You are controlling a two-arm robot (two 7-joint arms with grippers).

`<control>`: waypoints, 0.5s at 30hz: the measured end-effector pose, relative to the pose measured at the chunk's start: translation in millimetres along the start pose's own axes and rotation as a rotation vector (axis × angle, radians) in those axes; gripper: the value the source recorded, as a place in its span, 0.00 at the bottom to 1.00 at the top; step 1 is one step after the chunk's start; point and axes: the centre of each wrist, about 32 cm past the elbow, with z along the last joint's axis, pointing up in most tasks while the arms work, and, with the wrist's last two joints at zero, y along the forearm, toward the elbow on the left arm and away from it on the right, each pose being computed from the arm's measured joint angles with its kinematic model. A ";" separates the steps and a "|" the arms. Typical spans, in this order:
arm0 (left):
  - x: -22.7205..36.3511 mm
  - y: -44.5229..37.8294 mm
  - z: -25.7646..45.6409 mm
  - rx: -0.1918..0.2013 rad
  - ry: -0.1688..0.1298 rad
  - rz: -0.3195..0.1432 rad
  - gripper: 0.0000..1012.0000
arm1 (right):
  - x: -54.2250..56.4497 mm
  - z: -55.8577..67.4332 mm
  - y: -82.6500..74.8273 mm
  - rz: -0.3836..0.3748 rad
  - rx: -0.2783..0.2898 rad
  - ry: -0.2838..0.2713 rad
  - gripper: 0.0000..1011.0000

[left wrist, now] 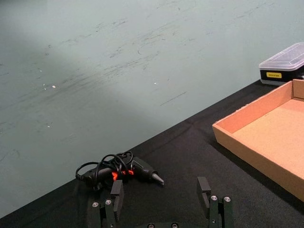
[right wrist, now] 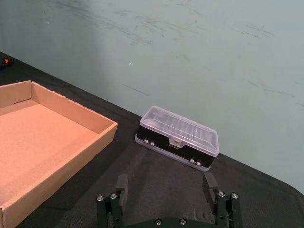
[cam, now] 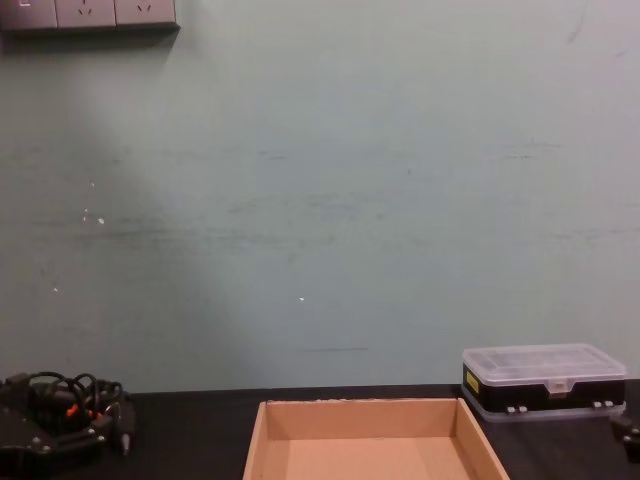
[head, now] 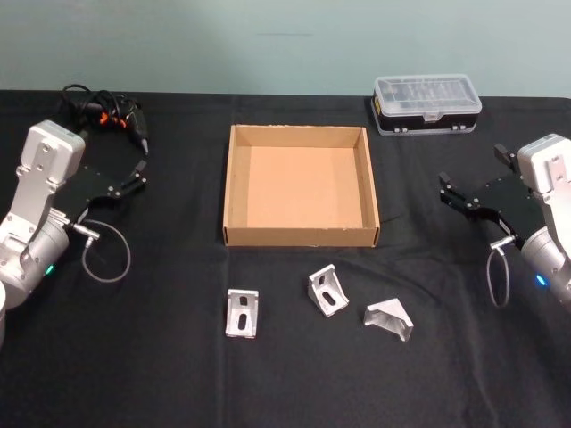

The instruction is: Use one hand to pick up the angle iron from the table and place it into the box.

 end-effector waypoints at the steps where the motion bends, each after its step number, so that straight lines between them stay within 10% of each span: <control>1: 0.0 0.0 0.0 0.000 0.000 0.000 1.00 | 0.0 0.0 0.0 0.000 0.000 0.000 0.99; 15: 0.0 0.0 0.0 0.000 0.000 0.000 1.00 | 0.0 0.0 0.0 0.000 0.000 0.000 0.99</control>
